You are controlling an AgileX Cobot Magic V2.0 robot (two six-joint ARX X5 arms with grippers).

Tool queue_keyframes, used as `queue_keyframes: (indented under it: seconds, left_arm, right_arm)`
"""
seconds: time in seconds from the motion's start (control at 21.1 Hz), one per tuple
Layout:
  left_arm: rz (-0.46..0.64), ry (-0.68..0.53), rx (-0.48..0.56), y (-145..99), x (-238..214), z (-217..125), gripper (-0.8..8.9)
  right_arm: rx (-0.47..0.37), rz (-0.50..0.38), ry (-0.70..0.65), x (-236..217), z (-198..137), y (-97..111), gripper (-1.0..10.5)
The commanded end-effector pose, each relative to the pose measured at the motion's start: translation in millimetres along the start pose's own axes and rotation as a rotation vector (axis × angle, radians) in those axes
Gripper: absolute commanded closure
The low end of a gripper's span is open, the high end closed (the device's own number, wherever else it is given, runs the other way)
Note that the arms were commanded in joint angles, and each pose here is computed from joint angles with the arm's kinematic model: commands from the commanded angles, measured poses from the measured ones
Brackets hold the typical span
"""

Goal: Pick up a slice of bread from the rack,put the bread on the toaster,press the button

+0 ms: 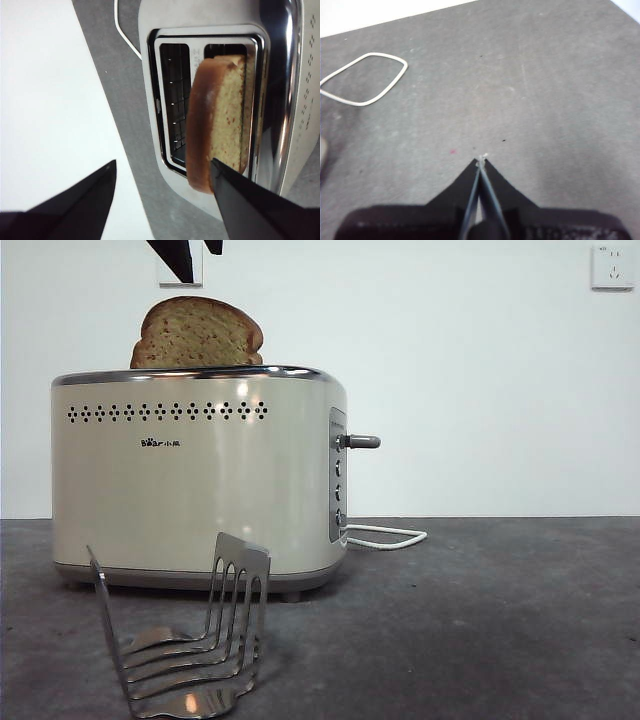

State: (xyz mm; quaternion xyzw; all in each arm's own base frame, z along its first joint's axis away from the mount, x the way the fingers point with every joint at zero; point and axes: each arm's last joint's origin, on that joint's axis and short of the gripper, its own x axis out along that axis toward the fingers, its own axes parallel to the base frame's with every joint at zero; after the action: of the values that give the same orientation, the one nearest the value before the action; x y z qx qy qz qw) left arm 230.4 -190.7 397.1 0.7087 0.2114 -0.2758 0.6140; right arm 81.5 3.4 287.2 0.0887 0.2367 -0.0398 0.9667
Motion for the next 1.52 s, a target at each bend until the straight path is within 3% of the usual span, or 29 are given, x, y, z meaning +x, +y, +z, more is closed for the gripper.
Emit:
queue_keyframes:
  seconds: [0.05, 0.24, 0.28, 0.33, 0.38, 0.47, 0.57, 0.9, 1.23, 1.52]
  left_arm:
    - [0.020, -0.014, -0.192, 0.2, -8.1, -3.4, 5.01]
    - [0.072, 0.015, -0.599, -2.2, -29.0, -13.0, 5.05]
    - [0.065, 0.017, -0.699, -4.7, -35.4, -17.6, 5.52]
    - [0.047, 0.022, -0.800, -8.5, -42.1, -22.7, 6.70]
    - [0.022, 0.028, -0.895, -12.8, -48.5, -28.0, 8.13]
    - [-0.066, 0.026, -1.065, -22.7, -61.7, -38.0, 8.19]
    - [-0.153, 0.007, -1.159, -30.5, -74.2, -46.9, 8.18]
    - [-0.260, -0.143, -1.269, -37.7, -101.9, -61.2, 8.18]
    - [-0.328, -0.267, -1.289, -45.5, -124.1, -74.0, 8.18]
    - [-0.308, -0.306, -1.300, -51.4, -136.5, -83.8, 8.18]
  right_arm:
    - [0.007, 0.103, -0.002, -0.7, 2.2, 3.4, 9.5]
    - [0.035, 0.417, -0.005, 6.0, 13.6, 15.7, 9.5]
    - [0.078, 0.497, 0.007, 8.7, 17.2, 19.0, 9.5]
    - [0.143, 0.562, 0.033, 12.3, 20.3, 21.9, 9.5]
    - [0.202, 0.599, 0.071, 16.5, 21.9, 23.9, 9.5]
    - [0.262, 0.628, 0.155, 26.4, 21.5, 26.2, 9.5]
    - [0.247, 0.716, 0.176, 37.9, 27.0, 31.1, 9.5]
    - [0.328, 0.938, 0.280, 79.9, 43.5, 47.8, 9.5]
    - [0.315, 0.954, 0.438, 125.6, 48.0, 77.7, 9.5]
    - [0.279, 0.959, 0.497, 158.5, 59.3, 112.7, 9.5]
